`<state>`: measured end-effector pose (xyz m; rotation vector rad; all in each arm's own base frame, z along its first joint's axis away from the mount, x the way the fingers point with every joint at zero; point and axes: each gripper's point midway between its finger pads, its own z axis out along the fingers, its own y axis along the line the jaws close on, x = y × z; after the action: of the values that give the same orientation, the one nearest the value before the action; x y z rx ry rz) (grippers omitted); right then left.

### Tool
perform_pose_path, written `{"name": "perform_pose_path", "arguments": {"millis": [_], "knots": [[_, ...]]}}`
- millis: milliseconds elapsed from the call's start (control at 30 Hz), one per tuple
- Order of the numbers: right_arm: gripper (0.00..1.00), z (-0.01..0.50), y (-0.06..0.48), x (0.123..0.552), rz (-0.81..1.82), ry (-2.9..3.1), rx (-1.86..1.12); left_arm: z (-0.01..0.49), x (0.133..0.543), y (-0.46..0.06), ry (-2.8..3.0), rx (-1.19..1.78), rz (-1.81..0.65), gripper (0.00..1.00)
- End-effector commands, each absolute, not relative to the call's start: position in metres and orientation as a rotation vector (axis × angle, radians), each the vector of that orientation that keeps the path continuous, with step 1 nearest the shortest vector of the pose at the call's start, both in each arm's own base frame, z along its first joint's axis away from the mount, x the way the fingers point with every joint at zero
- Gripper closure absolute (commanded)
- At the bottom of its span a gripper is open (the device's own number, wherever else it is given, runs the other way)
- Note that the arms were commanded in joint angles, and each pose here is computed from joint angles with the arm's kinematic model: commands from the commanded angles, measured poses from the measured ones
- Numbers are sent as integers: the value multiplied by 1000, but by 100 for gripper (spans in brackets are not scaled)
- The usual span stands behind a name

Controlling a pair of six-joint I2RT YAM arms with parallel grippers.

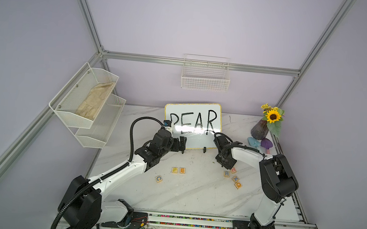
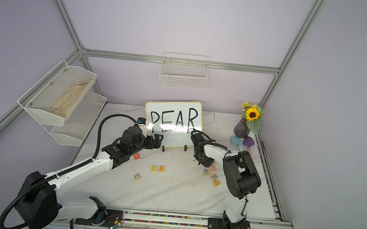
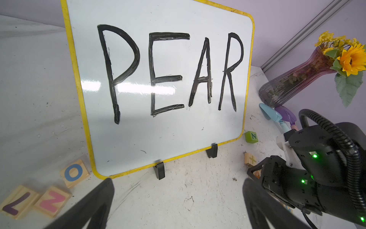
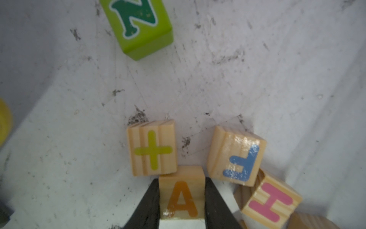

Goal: Spell the uppercase word “pear” with letter blocks
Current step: Pick up the letter block from the center of the board.

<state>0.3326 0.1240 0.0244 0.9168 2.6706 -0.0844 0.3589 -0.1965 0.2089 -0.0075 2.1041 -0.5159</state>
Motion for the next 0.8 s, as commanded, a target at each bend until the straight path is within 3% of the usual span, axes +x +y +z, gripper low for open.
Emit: {"name": "perform_pose_path", "arguments": {"millis": [0, 400, 767], "knots": [[66, 32, 114, 325, -112, 2655, 947, 197, 357, -193, 2112, -2, -511, 0], [72, 51, 129, 333, -56, 2671, 782, 201, 356, -192, 2104, -6, -517, 0], [71, 78, 212, 338, -19, 2677, 281, 208, 353, -189, 2100, -16, -513, 0]]}}
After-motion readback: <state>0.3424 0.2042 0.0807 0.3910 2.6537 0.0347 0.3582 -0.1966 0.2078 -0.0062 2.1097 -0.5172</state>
